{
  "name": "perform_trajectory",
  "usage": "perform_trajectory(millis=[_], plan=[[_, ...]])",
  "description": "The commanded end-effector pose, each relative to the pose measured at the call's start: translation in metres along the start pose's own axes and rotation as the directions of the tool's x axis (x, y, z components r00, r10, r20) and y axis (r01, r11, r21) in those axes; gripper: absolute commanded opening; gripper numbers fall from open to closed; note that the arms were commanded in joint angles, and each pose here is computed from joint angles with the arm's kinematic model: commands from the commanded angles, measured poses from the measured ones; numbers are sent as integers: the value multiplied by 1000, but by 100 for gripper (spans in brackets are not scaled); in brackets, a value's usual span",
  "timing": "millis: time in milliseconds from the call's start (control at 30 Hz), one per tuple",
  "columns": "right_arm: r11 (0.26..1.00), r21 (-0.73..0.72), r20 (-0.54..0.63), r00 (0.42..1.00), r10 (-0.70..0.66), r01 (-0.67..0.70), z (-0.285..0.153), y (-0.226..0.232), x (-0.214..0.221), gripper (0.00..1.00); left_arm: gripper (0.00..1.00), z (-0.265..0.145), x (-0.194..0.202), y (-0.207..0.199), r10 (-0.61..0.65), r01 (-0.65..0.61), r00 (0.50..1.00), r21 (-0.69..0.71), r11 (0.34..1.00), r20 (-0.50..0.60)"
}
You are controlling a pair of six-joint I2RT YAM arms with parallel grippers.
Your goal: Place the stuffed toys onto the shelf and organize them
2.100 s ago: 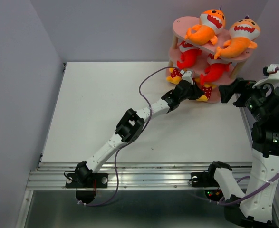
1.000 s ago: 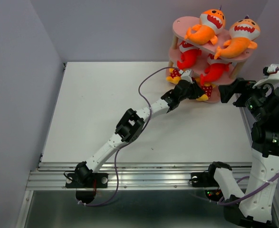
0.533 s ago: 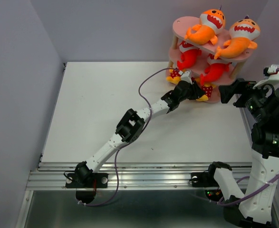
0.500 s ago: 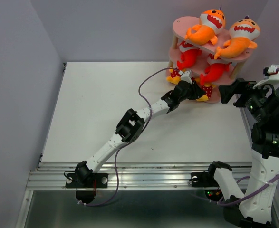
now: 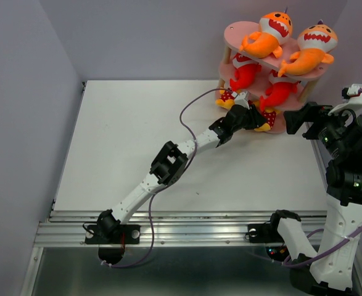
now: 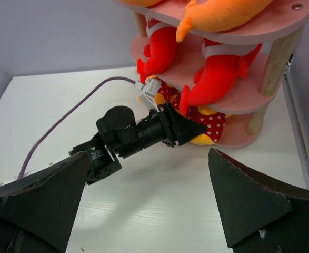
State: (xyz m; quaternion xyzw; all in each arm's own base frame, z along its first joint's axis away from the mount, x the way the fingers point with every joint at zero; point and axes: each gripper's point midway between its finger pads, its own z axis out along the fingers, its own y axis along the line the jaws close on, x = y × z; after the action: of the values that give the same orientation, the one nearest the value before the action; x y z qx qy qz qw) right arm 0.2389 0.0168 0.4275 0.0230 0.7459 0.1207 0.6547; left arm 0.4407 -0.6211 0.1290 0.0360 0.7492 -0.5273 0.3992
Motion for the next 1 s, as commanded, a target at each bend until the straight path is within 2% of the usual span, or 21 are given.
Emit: perform_trajectory(millis=[0,333,600,967], plan=[[1000,-2,52,999,-16,16,-2,1,-12,100,46,-4,-40,-42,2,-11,996,102,995,86],[1000,2,56,998,-19,19,-2,1,-12,100,52,-4,-39,-41,-1,-8,997,102,995,82],[1000,3,60,998,-21,20,-3,1,-13,100,63,-4,-39,-40,0,-8,996,96,995,84],[1000,10,57,998,-22,21,-3,-1,-11,100,67,-5,-42,-44,-6,-4,996,102,995,91]])
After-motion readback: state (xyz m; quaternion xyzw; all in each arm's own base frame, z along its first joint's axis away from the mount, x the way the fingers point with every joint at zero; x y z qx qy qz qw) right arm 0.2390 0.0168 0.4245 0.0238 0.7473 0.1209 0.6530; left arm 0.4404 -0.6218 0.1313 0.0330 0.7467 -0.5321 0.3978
